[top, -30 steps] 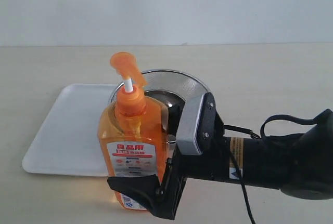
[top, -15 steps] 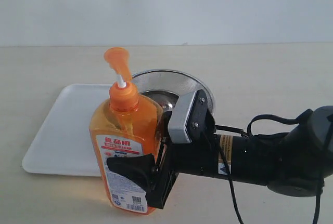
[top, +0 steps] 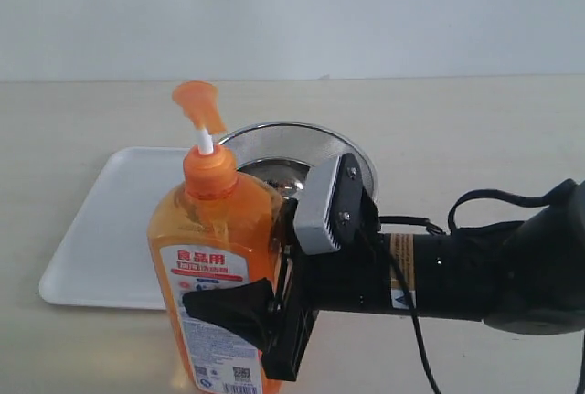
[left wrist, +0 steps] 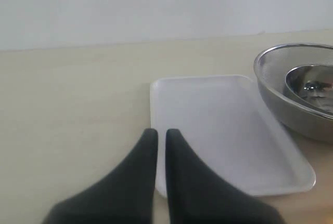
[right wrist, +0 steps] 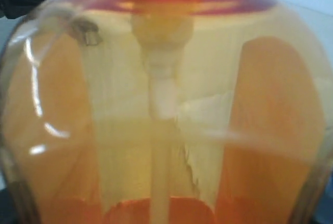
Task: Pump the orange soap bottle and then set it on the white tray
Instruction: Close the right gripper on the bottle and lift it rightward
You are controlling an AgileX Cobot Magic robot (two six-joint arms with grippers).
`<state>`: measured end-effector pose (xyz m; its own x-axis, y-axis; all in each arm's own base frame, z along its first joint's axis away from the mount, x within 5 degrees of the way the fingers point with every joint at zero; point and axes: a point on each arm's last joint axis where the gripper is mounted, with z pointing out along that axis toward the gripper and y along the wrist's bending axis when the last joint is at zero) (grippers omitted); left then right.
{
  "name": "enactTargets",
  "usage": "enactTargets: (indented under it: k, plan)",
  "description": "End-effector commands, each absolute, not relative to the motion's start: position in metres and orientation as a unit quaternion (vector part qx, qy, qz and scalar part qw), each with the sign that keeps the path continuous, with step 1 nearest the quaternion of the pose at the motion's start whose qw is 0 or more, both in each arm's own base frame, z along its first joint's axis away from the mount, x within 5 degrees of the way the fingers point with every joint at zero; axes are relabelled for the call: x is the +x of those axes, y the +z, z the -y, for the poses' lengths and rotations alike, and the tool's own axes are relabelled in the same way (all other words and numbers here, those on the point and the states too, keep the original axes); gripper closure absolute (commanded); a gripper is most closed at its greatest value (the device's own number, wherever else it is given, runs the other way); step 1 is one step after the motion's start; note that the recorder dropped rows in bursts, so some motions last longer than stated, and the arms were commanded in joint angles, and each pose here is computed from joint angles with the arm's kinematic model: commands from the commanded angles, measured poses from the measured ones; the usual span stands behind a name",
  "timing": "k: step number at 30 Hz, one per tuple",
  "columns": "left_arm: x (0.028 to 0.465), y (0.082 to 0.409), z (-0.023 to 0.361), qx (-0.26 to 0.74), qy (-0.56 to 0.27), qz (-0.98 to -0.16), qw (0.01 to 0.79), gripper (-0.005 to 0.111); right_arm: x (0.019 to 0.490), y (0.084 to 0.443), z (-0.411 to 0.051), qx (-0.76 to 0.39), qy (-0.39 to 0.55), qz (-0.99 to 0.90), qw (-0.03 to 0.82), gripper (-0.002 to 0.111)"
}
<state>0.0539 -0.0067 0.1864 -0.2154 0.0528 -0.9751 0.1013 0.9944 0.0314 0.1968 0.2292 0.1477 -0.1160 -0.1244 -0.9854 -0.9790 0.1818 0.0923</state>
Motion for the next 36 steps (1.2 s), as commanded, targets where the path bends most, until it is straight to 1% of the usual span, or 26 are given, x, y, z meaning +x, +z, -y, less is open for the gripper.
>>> enactTargets:
  k: [1,2,6,10,12,15,18,21,25,31,33,36]
  plan:
    - [0.054,0.186,0.006,0.050,-0.015,-0.778,0.627,0.102,0.189,0.204,-0.225,-0.447,0.473,-0.523,0.550,0.109]
    - [0.054,0.186,0.006,0.050,-0.015,-0.778,0.627,0.102,0.187,0.215,-0.223,-0.442,0.469,-0.519,0.561,0.109]
    - [0.054,0.186,0.006,0.050,-0.015,-0.778,0.627,0.102,0.186,0.247,-0.208,-0.433,0.392,-0.558,0.590,0.109]
    - [0.054,0.186,0.006,0.050,-0.015,-0.778,0.627,0.102,0.180,0.287,-0.184,-0.375,0.339,-0.578,0.641,0.109]
    - [0.054,0.186,0.006,0.050,-0.015,-0.778,0.627,0.102,0.176,0.303,-0.169,-0.348,0.295,-0.592,0.664,0.109]
    - [0.054,0.186,0.006,0.050,-0.015,-0.778,0.627,0.102,0.174,0.319,-0.146,-0.285,0.231,-0.619,0.695,0.109]
    - [0.054,0.186,0.006,0.050,-0.015,-0.778,0.627,0.102,0.175,0.327,-0.126,-0.224,0.169,-0.640,0.715,0.109]
    - [0.054,0.186,0.006,0.050,-0.015,-0.778,0.627,0.102,0.180,0.325,-0.114,-0.191,0.107,-0.656,0.723,0.109]
    - [0.054,0.186,0.006,0.050,-0.015,-0.778,0.627,0.102,0.184,0.309,-0.102,-0.135,0.065,-0.642,0.752,0.109]
    - [0.054,0.186,0.006,0.050,-0.015,-0.778,0.627,0.102,0.195,0.263,-0.097,-0.067,0.048,-0.641,0.763,0.109]
    - [0.054,0.186,0.006,0.050,-0.015,-0.778,0.627,0.102,0.201,0.249,-0.099,-0.041,0.055,-0.645,0.761,0.109]
    - [0.054,0.186,0.006,0.050,-0.015,-0.778,0.627,0.102,0.211,0.229,-0.107,-0.045,0.053,-0.651,0.756,0.109]
